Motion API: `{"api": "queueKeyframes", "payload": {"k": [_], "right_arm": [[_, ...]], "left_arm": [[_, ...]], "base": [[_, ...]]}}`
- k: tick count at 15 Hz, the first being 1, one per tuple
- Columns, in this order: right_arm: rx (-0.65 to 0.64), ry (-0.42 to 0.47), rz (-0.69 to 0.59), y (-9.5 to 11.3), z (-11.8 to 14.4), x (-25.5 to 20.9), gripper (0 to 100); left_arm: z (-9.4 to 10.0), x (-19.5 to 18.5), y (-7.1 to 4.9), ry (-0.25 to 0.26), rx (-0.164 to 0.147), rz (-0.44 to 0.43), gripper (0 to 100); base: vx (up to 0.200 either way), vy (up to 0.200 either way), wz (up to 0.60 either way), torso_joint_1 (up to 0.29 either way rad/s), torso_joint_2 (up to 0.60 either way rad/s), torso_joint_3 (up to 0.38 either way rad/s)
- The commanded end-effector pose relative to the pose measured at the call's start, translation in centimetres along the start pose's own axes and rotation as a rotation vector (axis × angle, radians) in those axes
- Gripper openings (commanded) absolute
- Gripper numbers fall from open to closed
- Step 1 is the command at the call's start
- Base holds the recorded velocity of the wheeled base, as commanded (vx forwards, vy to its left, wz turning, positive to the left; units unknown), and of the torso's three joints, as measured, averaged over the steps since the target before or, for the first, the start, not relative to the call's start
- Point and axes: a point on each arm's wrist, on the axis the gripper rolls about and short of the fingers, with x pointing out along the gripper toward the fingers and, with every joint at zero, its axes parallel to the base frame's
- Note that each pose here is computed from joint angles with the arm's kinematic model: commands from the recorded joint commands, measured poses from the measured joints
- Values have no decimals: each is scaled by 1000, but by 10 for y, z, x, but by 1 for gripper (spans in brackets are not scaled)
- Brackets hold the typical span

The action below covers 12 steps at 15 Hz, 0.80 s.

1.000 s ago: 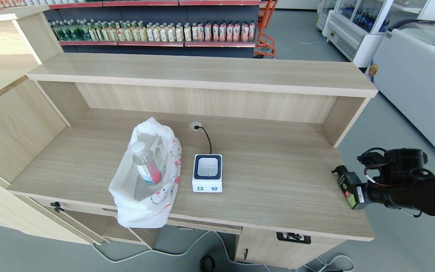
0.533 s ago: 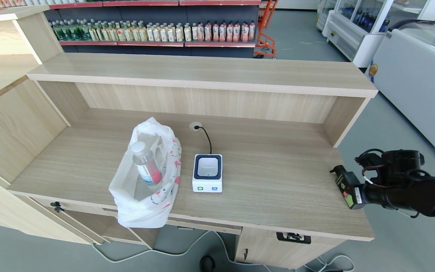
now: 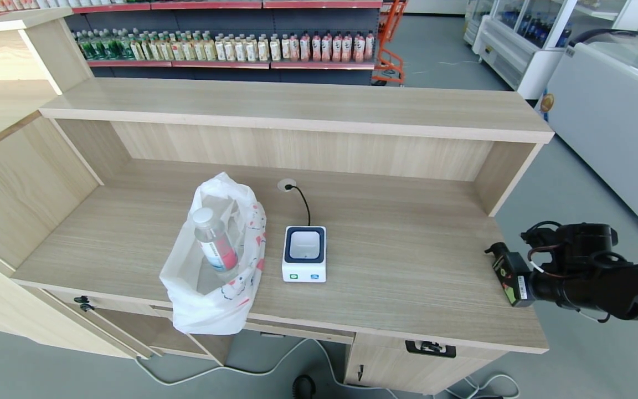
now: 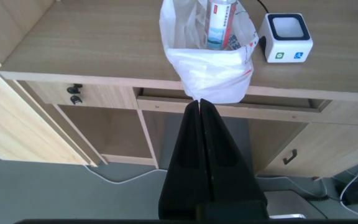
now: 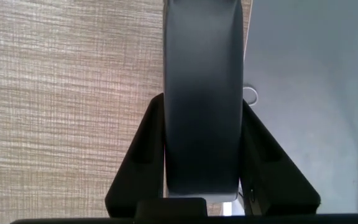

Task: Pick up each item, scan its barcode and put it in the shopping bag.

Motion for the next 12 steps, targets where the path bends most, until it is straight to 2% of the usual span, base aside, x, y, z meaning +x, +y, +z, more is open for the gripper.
{"api": "queueKeyframes", "payload": {"k": [1, 8, 11, 12], "right_arm": [[3, 16, 4, 1, -4, 5, 0], [-20, -44, 17, 10, 4, 7, 0], [-161, -172, -16, 8, 34, -23, 0], [-207, -249, -40, 5, 45, -45, 0]], "left_arm": [[0, 0, 0, 0, 0, 0, 0], [0, 0, 0, 0, 0, 0, 0], [0, 0, 0, 0, 0, 0, 0], [0, 0, 0, 0, 0, 0, 0]], "base": [[0, 0, 0, 0, 0, 0], [0, 0, 0, 0, 0, 0], [0, 0, 0, 0, 0, 0], [0, 0, 0, 0, 0, 0]]}}
